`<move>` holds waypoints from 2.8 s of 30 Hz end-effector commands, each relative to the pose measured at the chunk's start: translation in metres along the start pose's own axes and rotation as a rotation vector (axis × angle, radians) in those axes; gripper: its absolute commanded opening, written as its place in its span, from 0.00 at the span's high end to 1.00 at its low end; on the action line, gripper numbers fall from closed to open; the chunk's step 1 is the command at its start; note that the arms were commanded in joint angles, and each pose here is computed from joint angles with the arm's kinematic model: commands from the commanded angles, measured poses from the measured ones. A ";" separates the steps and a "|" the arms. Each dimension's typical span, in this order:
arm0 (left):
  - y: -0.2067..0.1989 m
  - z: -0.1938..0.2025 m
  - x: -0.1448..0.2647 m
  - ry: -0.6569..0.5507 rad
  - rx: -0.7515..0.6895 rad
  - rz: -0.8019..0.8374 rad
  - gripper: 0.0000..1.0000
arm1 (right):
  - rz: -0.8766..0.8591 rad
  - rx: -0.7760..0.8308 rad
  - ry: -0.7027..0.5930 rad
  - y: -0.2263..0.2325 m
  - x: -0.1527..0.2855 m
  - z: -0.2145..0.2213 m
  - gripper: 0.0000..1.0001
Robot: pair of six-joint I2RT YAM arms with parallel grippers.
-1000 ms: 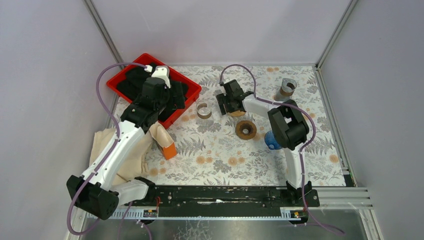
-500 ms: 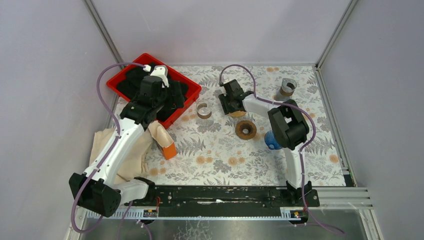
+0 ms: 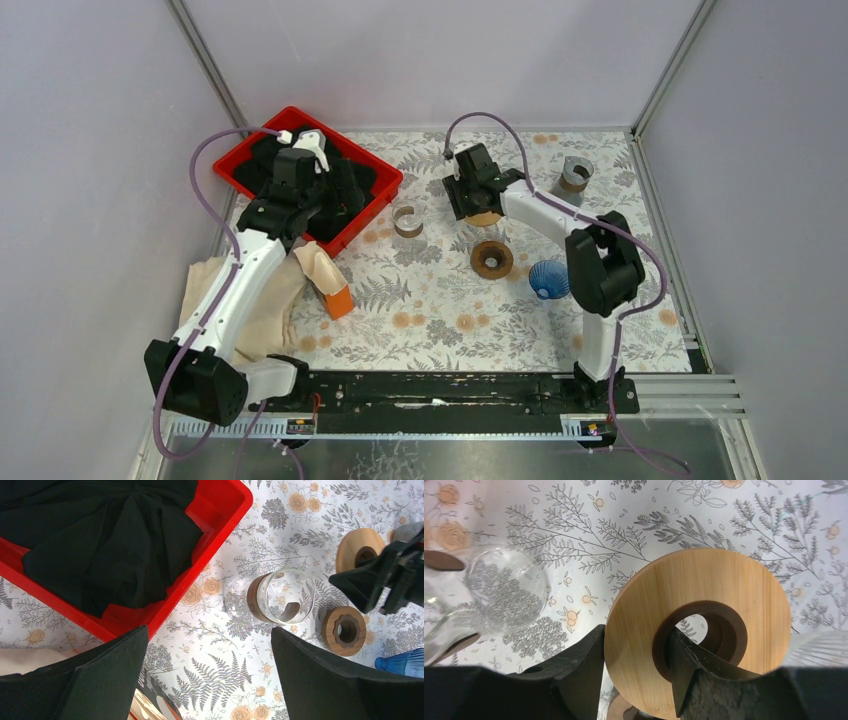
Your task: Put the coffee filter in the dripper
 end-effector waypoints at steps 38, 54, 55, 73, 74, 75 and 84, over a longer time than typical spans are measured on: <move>0.041 0.031 -0.004 0.052 0.181 -0.026 0.00 | -0.302 0.296 -0.155 0.177 0.089 -0.054 0.63; 0.040 0.033 -0.006 0.061 0.186 -0.011 0.00 | -0.256 0.331 -0.092 0.182 0.058 -0.035 0.52; 0.040 0.033 -0.006 0.062 0.187 -0.010 0.00 | -0.256 0.331 -0.088 0.182 0.057 -0.034 0.50; 0.032 0.036 -0.011 0.079 0.183 0.050 0.00 | -0.317 0.330 -0.079 0.193 0.079 -0.031 0.37; 0.030 0.036 -0.011 0.079 0.182 0.060 0.00 | -0.327 0.325 -0.088 0.194 0.084 -0.033 0.37; 0.028 0.036 -0.011 0.080 0.180 0.074 0.00 | -0.338 0.321 -0.101 0.195 0.091 -0.036 0.37; 0.012 0.037 -0.014 0.095 0.169 0.174 0.00 | -0.303 0.286 -0.194 0.173 0.127 -0.044 0.32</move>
Point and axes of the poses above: each gripper's point midway between its finger pads, its own x axis back along the fingers, its own y axis along the line the jaws close on, z = x × y, the point moved 1 cm from there along x, back along the fingers, and after that the axes turned 13 degrees about -x, right-handed, at the moved point
